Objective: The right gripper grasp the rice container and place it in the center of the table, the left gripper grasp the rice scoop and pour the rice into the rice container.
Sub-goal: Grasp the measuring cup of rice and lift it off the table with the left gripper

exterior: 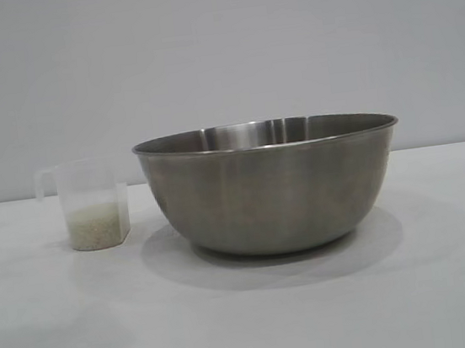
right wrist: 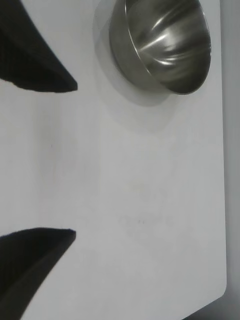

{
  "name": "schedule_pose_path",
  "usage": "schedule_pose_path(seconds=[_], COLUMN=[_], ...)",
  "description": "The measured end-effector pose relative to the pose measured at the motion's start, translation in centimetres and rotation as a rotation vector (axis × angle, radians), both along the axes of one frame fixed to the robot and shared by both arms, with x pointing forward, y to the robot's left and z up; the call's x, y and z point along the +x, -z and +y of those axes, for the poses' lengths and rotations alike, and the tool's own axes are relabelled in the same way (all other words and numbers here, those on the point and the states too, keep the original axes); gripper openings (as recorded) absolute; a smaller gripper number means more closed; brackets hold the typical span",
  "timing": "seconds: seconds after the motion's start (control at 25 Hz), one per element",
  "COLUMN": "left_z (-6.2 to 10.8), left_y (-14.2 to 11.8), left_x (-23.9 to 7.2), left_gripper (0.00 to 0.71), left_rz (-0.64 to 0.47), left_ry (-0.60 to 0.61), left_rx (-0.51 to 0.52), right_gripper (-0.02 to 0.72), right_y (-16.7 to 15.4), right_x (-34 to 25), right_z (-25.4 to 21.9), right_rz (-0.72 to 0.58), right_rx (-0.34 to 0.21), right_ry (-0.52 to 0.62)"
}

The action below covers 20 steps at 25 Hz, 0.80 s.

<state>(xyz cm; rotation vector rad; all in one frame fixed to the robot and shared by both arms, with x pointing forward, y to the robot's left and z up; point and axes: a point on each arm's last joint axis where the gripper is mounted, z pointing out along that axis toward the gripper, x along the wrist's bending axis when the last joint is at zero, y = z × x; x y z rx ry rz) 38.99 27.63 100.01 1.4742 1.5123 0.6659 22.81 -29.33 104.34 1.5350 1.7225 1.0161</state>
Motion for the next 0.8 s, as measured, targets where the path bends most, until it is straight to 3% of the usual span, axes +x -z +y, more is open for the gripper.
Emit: schedule_pose_path(seconds=[0.12, 0.36, 0.56, 0.8], left_z=[-0.2, -1.5, -1.6, -2.0], left_y=[1.1, 2.6, 3.8, 4.1], left_x=[0.1, 0.6, 1.1, 1.3], left_gripper=[0.507, 0.507, 0.507, 0.507], left_rz=[0.023, 0.07, 0.142, 0.216], left_ry=[0.021, 0.188, 0.201, 0.135], left_rx=[0.011, 0.023, 0.02, -0.158], right_gripper=[0.484, 0.484, 0.484, 0.484], right_y=[0.0, 0.0, 0.0, 0.0], right_x=[0.0, 0.0, 0.0, 0.0], right_z=[0.0, 0.0, 0.0, 0.0], right_rz=[0.0, 0.0, 0.0, 0.0], right_rx=[0.0, 0.0, 0.0, 0.0], right_ry=[0.0, 0.0, 0.0, 0.0])
